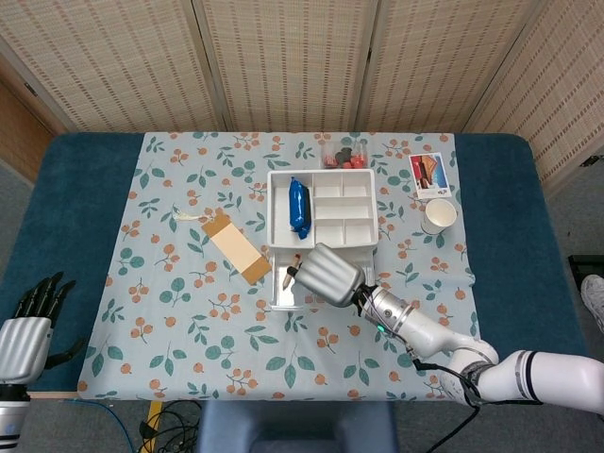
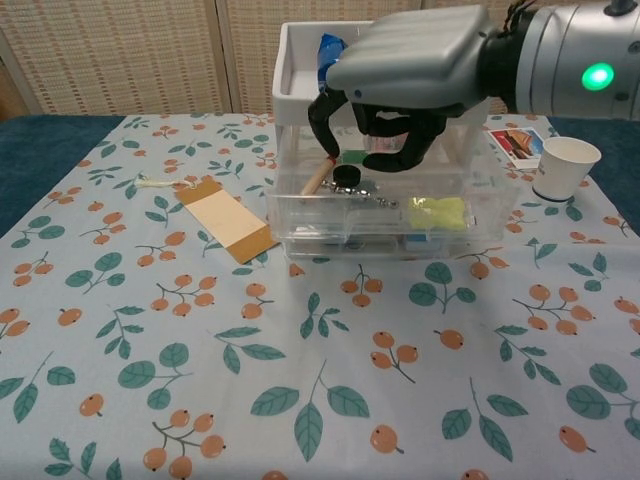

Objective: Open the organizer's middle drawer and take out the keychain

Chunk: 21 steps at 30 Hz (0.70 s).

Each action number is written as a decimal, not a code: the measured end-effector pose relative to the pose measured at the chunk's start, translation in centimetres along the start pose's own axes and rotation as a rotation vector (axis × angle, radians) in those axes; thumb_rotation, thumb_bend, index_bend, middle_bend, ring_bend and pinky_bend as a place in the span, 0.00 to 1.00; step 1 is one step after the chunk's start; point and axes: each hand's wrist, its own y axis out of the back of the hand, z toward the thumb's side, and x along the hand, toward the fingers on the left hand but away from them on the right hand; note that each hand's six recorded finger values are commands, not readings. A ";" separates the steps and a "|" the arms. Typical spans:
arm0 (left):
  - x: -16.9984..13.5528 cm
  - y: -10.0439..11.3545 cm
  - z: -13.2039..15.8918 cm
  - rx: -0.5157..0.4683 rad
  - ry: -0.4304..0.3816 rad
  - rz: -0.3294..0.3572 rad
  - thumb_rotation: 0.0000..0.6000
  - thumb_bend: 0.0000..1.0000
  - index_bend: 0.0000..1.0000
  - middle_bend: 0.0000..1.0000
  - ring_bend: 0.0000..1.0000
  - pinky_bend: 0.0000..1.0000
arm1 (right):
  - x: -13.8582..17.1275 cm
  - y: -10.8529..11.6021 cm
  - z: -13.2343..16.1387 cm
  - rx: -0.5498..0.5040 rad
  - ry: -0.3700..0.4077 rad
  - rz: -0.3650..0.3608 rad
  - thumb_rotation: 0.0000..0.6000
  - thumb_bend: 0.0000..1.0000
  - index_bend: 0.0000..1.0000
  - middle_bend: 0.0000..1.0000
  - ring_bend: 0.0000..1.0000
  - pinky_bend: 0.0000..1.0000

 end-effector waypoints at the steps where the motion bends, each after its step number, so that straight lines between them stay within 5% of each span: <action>1: 0.0 0.0 0.0 -0.001 0.000 0.000 1.00 0.21 0.10 0.04 0.02 0.11 | -0.1 -0.2 0.2 0.014 0.003 0.004 1.00 0.41 0.41 0.93 1.00 1.00; 7: 0.1 -0.1 0.1 -0.002 -0.006 -0.003 1.00 0.21 0.10 0.04 0.02 0.11 | -0.5 -1.2 0.4 0.070 -0.001 0.013 1.00 0.37 0.41 0.93 1.00 1.00; 21: 0.1 -0.2 0.1 -0.002 -0.008 -0.005 1.00 0.21 0.10 0.04 0.02 0.11 | -0.8 -1.9 0.1 0.007 -0.044 0.039 1.00 0.23 0.41 0.94 1.00 1.00</action>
